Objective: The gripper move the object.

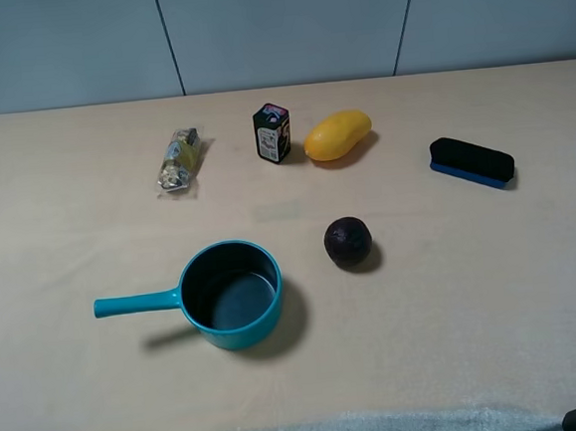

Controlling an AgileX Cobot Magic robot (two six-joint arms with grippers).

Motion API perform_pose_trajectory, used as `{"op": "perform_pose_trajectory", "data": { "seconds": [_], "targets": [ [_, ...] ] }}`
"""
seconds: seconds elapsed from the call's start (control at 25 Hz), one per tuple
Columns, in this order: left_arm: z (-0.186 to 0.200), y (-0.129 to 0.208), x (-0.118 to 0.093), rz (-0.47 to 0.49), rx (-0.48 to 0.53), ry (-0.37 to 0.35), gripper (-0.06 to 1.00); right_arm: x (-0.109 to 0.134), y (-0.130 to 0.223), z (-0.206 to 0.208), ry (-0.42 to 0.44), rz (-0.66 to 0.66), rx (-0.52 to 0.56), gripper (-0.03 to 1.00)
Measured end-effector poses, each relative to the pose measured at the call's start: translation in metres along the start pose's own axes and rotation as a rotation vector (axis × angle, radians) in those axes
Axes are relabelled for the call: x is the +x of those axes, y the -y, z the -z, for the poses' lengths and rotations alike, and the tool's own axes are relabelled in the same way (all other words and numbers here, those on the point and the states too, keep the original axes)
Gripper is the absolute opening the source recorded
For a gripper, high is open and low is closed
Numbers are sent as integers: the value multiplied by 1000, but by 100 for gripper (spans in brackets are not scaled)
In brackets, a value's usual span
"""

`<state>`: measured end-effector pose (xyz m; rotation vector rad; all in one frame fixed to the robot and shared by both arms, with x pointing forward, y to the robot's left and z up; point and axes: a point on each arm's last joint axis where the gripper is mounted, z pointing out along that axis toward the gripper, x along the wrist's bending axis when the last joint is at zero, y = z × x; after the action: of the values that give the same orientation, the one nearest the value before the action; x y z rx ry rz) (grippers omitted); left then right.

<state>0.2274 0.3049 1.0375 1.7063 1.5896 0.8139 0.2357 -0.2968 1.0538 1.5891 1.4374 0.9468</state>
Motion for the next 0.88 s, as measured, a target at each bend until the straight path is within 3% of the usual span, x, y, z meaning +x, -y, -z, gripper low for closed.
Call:
{"op": "perform_pose_trajectory", "data": {
  "seconds": [0.88],
  "targets": [
    [0,0,2,-6,-1,-17,77,0,0,0,0,0,0,66]
  ]
}}
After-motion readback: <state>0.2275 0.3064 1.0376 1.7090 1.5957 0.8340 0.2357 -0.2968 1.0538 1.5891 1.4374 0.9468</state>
